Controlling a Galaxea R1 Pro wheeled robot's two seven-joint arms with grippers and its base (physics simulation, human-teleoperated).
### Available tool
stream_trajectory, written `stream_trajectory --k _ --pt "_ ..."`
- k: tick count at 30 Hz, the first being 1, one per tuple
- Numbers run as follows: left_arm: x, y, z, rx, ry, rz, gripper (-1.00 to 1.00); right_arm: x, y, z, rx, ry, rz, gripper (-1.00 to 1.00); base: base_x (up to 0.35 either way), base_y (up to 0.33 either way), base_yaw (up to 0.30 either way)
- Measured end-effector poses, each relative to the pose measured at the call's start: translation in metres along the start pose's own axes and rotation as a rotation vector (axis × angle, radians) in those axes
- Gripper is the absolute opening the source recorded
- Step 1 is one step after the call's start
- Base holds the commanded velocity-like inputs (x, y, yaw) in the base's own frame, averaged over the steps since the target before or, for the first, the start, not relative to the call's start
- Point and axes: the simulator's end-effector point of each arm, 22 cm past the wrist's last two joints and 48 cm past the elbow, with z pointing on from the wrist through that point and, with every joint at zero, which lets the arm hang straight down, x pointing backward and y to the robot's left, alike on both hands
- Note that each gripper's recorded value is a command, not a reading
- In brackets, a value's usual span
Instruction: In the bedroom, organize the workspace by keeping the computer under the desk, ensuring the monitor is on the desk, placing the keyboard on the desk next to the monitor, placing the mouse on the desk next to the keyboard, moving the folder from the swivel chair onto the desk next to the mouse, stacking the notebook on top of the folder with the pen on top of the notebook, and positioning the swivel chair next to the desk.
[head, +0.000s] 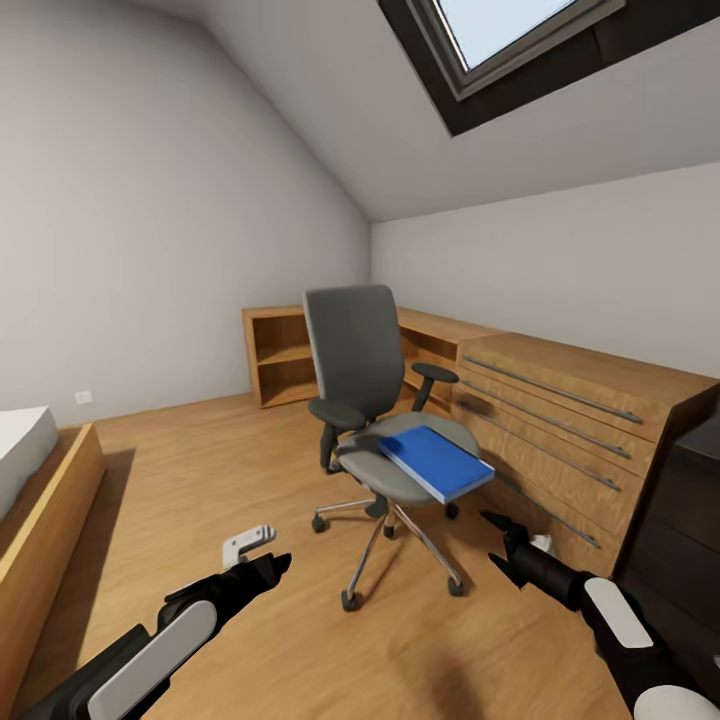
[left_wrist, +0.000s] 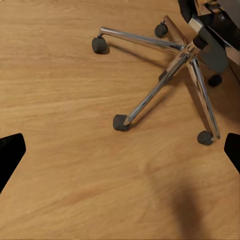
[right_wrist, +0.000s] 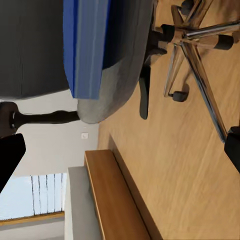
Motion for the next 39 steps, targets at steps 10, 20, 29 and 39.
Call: stream_trajectory --k 10,20,29,39 --pt "0.000 0.001 0.001 -0.002 0.001 0.000 1.00 -0.004 0.015 -0.001 -0.066 -0.008 -0.006 1.00 0.122 0.000 0.000" --pt "0.001 0.001 0.001 -0.002 0.002 0.000 1.00 -0.006 0.027 -0.004 -0.116 -0.011 -0.014 1.00 0.002 0.000 0.000" --pt "-0.001 0.004 0.002 -0.009 -0.006 -0.011 1.00 -0.014 0.024 -0.007 -0.107 -0.033 -0.026 1.00 0.074 0.000 0.000" --pt "-0.011 0.031 0.012 -0.072 -0.066 -0.081 1.00 -0.016 0.023 -0.007 -0.104 -0.036 -0.027 1.00 0.044 0.000 0.000"
